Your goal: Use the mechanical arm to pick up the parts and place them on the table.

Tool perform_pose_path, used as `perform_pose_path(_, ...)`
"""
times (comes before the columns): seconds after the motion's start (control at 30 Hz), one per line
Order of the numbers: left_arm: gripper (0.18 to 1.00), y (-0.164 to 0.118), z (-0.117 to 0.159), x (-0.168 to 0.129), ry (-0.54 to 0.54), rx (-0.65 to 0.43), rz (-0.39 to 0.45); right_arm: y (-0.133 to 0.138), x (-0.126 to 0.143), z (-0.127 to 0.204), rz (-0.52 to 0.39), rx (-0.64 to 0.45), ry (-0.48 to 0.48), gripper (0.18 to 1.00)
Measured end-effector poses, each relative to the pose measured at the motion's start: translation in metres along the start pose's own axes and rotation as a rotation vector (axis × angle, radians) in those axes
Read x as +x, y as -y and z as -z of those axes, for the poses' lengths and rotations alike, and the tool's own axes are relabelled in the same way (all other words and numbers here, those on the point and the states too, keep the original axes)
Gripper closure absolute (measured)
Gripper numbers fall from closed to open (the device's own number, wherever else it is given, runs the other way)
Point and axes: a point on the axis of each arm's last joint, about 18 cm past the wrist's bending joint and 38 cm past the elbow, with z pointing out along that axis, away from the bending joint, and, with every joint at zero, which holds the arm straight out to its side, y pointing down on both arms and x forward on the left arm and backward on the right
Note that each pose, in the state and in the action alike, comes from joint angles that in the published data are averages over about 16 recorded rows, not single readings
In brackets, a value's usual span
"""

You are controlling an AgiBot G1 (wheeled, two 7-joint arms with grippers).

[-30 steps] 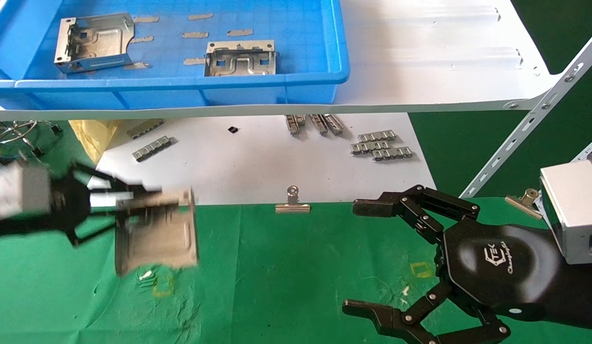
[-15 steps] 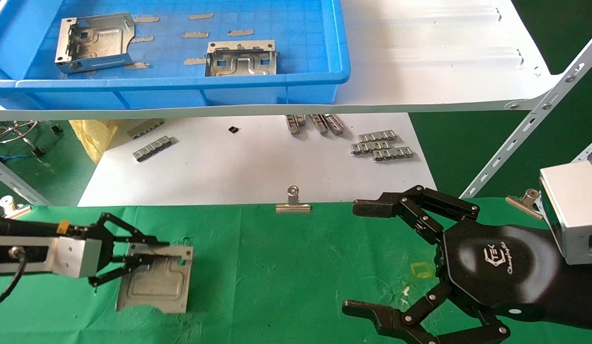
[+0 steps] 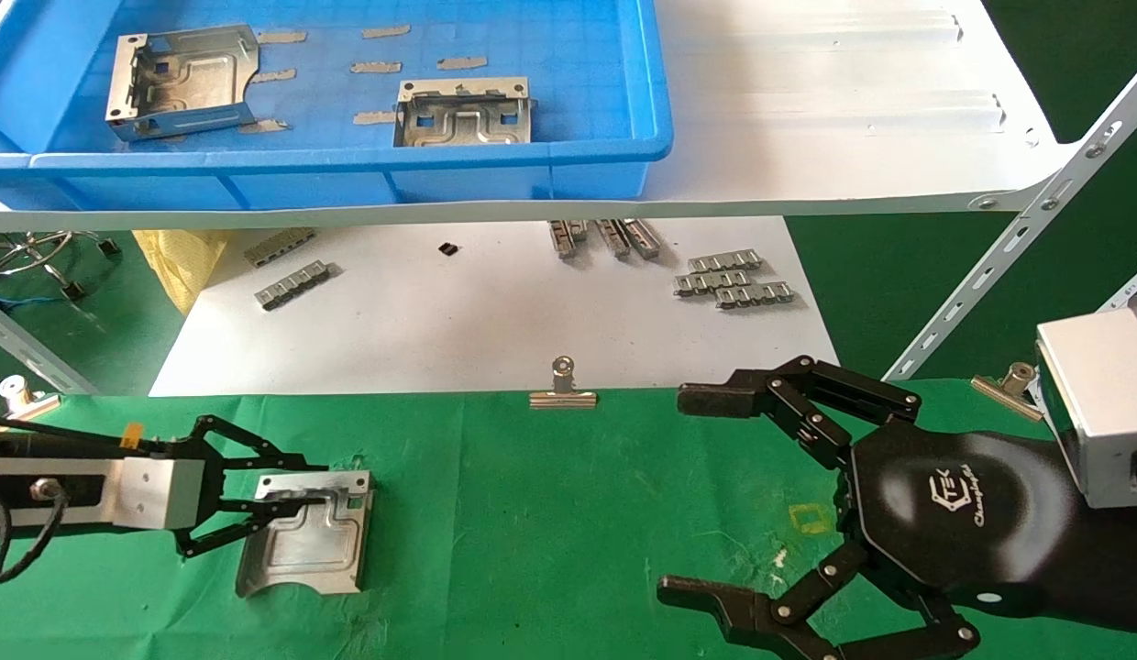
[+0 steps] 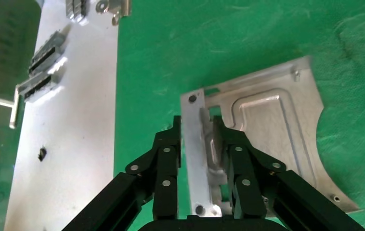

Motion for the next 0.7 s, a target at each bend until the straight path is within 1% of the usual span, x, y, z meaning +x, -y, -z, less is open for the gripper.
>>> perform_pose_path(0.13,0.843,0.002,0.002,-0.001,0.016,0.017,0.021,0.0,0.0,0.0,0.0,0.0,0.0,0.178)
perform_pose_path(0.33,0.757,0.003,0.005,0.001,0.047,0.048,0.114,0.0,0.0,0.0,0.0,0.0,0.0,0.178)
perform_pose_path(0.53,0.626,0.0,0.008,0.009,0.068,0.071,0.22,0.0,0.0,0.0,0.0,0.0,0.0,0.178)
perform_pose_path(0.7,0.501,-0.002,0.007,0.015,0.07,0.077,0.266,0.0,0.0,0.0,0.0,0.0,0.0,0.178)
